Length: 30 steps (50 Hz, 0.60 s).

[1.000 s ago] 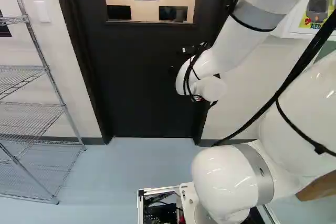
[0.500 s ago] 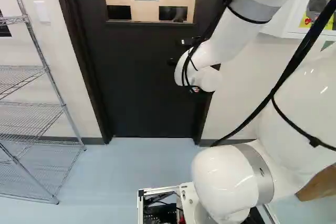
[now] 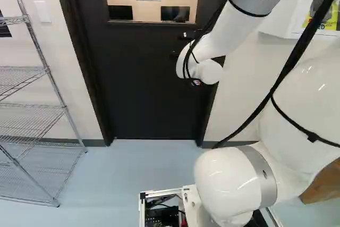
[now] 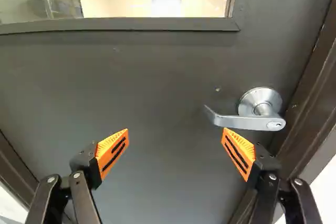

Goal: Open the door and move inside

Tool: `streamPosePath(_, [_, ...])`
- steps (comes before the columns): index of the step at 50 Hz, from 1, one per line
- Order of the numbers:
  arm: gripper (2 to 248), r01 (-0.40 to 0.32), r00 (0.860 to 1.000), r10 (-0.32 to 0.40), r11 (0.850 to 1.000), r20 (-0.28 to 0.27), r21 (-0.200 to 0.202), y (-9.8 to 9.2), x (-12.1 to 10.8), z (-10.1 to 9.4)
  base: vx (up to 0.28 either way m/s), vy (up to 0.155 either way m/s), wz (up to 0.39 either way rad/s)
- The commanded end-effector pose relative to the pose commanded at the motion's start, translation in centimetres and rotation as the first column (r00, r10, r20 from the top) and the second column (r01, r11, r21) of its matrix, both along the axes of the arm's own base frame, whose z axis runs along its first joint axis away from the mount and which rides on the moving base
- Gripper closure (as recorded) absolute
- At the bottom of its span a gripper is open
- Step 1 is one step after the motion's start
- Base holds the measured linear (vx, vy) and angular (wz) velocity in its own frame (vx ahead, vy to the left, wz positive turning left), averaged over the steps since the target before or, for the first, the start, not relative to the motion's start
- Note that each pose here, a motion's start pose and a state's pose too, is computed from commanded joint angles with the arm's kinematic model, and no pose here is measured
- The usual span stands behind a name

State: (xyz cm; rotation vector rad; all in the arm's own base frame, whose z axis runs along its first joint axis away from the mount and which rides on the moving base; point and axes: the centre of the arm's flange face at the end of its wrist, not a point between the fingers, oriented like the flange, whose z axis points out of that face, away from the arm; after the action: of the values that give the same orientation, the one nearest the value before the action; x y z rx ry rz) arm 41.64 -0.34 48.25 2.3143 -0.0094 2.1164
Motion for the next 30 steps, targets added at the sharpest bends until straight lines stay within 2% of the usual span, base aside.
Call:
streamPosePath(16, [3,0.007,1.0,-0.007,1.0,-0.003,0.0,-0.3,1.7,1.4,0.0,0.0,0.0])
streamPosePath(30, [3,0.013,0.999,-0.013,1.0,-0.029,0.0,-0.6,3.4,2.4,0.0,0.0,0.0])
